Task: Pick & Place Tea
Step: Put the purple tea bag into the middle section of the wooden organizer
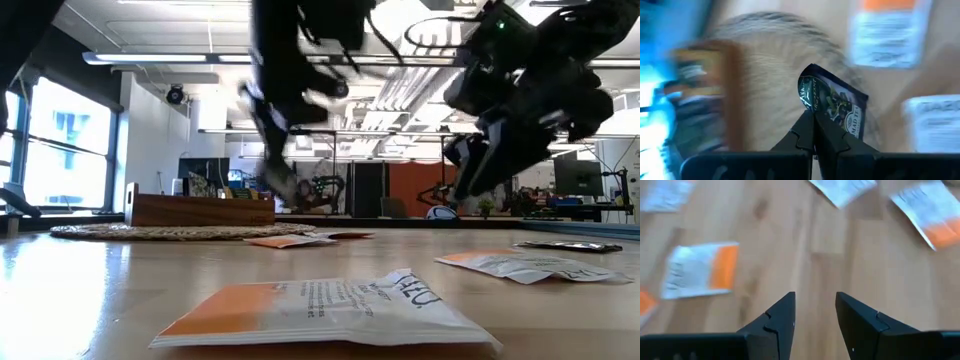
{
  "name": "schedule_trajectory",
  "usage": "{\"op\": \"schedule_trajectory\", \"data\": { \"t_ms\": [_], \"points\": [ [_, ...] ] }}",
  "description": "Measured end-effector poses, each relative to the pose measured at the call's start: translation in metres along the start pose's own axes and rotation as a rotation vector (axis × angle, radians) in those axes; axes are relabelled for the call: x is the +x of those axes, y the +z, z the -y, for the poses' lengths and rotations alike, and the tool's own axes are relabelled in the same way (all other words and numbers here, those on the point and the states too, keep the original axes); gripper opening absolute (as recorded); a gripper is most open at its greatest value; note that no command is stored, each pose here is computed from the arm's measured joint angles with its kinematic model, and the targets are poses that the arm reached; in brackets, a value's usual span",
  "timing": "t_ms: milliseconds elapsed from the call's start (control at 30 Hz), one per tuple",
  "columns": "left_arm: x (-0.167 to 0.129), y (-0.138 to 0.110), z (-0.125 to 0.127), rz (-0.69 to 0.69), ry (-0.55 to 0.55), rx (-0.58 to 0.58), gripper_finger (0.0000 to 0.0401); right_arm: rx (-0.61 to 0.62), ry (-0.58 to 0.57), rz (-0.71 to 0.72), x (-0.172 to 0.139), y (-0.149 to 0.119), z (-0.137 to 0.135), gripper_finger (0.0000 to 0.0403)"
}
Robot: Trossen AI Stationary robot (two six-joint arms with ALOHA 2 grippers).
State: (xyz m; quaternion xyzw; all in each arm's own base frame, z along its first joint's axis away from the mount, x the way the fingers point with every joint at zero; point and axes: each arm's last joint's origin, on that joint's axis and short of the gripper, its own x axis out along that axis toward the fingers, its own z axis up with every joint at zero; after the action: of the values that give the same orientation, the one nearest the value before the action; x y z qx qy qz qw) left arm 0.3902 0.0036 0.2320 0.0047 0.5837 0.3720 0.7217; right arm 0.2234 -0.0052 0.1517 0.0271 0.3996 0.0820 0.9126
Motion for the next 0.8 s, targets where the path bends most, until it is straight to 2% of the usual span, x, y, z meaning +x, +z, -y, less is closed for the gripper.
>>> {"op": "schedule_trajectory", "data": {
  "t_ms": [133,200,367,467,600,700,800],
  "points": [
    [-0.043,-0.023,-0.031,0.025,0.154,-0.074,0.0000,0.010,-0.044,-0.031,0.000,-0.003,0.001,0.0138],
    [-0.062,-0.033,-0.047,0.058,0.202,-0.160,0.0000,0.011,-0.039,-0.027,0.000,-0.003,0.001,0.0138],
    [-0.084,-0.058,-0.078,0.215,0.204,-0.325,0.0000,0.015,-0.029,-0.016,0.000,-0.002,0.001,0.0138],
    [-0.070,-0.077,-0.094,0.217,0.269,-0.434,0.0000,0.015,-0.028,-0.014,0.000,-0.002,0.001,0.0138],
    [-0.029,-0.092,-0.095,0.243,0.340,-0.535,0.0000,0.014,-0.028,-0.011,0.000,-0.001,0.001,0.0138],
    [0.003,-0.103,-0.096,0.237,0.359,-0.562,0.0000,0.001,-0.030,-0.003,0.000,0.000,0.001,0.0138],
    [0.036,-0.102,-0.090,0.267,0.353,-0.588,0.0000,-0.017,-0.041,0.009,0.000,0.001,0.001,0.0138]
  ]
}}
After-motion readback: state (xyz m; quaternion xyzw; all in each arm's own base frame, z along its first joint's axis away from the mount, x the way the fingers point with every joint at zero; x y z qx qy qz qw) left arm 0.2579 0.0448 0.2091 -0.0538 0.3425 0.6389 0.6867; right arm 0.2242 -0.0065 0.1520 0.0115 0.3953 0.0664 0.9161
